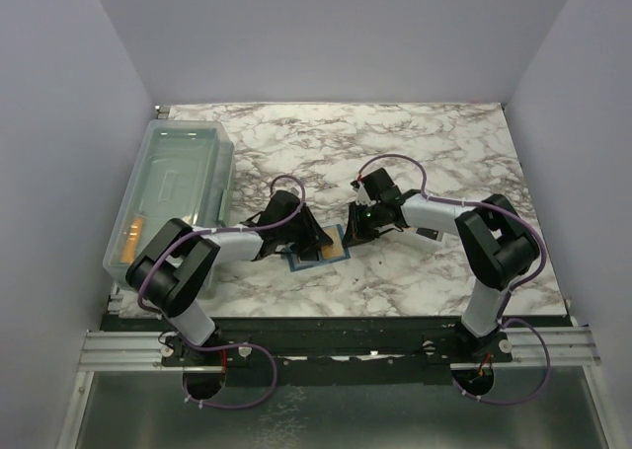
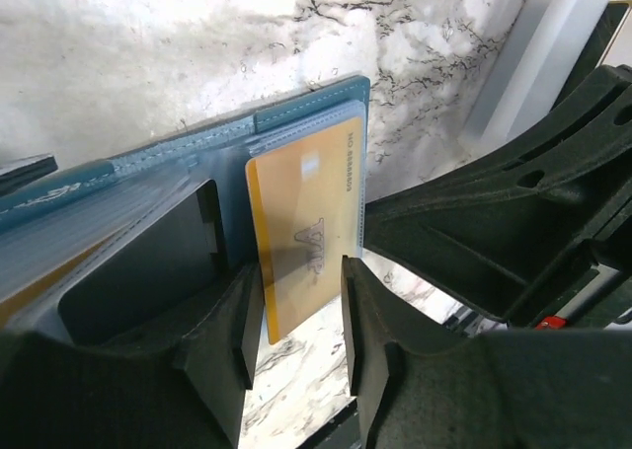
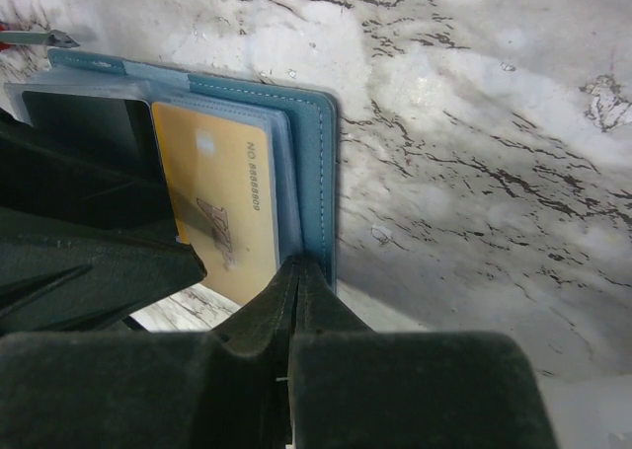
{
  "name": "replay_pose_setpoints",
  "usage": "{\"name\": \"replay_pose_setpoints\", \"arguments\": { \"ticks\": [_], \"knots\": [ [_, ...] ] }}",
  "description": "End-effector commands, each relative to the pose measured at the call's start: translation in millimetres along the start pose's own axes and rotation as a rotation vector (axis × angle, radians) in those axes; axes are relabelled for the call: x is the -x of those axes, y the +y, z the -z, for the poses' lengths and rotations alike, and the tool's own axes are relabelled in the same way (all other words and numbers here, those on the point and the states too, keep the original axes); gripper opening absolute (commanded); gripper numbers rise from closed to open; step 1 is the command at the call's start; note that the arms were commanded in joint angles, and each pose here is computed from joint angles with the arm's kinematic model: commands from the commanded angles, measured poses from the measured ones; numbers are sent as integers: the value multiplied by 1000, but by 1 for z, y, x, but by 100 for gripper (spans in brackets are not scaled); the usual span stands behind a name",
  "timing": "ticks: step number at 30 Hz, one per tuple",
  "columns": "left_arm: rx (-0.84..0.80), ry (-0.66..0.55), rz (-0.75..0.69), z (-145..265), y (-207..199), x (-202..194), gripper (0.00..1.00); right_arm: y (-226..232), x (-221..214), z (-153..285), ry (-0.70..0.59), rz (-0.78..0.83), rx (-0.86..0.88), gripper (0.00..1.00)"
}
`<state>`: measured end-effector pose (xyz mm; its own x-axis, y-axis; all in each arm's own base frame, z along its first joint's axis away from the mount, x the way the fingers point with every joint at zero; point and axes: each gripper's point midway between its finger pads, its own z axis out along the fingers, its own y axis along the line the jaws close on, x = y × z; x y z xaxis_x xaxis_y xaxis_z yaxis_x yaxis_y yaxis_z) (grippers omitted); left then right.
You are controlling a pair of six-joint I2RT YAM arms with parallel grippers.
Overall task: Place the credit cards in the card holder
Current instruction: Insert the credit card into the card holder, then close the card holder at the center of the board.
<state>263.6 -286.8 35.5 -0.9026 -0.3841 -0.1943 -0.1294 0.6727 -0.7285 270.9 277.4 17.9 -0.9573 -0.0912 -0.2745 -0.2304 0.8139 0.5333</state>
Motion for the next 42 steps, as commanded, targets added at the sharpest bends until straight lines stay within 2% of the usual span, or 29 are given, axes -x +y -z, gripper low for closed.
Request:
{"name": "replay_pose_setpoints", "arguments": {
  "ticks": [1, 5, 12, 15, 19, 24, 29, 31, 35, 38, 42],
  "knots": [
    [177, -25, -17, 13, 38, -5, 47, -18, -18, -7, 51, -20, -60, 0],
    [201, -34, -32, 26, 37, -4, 60, -20, -21, -11, 62, -22, -60, 0],
    [197, -13, -42, 27, 34, -6, 62, -16, -17, -5, 54, -21, -58, 0],
    [149, -3, -59, 29, 18, -5, 62, -11, -13, 6, 36, -22, -67, 3],
    [56, 0, -132, 48, -14, 1, 63, -6, -10, 20, 25, -12, -82, 14],
    [75, -7, -194, 81, -25, 8, 65, -4, -7, 22, 33, -7, -85, 28],
    [157, -15, -219, 95, -4, 15, 75, 4, 1, 18, 25, -39, -57, 43],
    [185, 2, -212, 90, 7, 16, 74, 9, 6, 18, 10, -61, -43, 51],
    [277, -1, -200, 81, 34, 24, 63, 15, 14, 14, 0, -94, -26, 64],
    [360, -32, -175, 78, 55, 28, 64, 14, 18, 6, -10, -101, -20, 79],
    [425, -28, -154, 75, 76, 23, 64, 16, 19, -10, 10, -92, 30, 82]
  ]
}}
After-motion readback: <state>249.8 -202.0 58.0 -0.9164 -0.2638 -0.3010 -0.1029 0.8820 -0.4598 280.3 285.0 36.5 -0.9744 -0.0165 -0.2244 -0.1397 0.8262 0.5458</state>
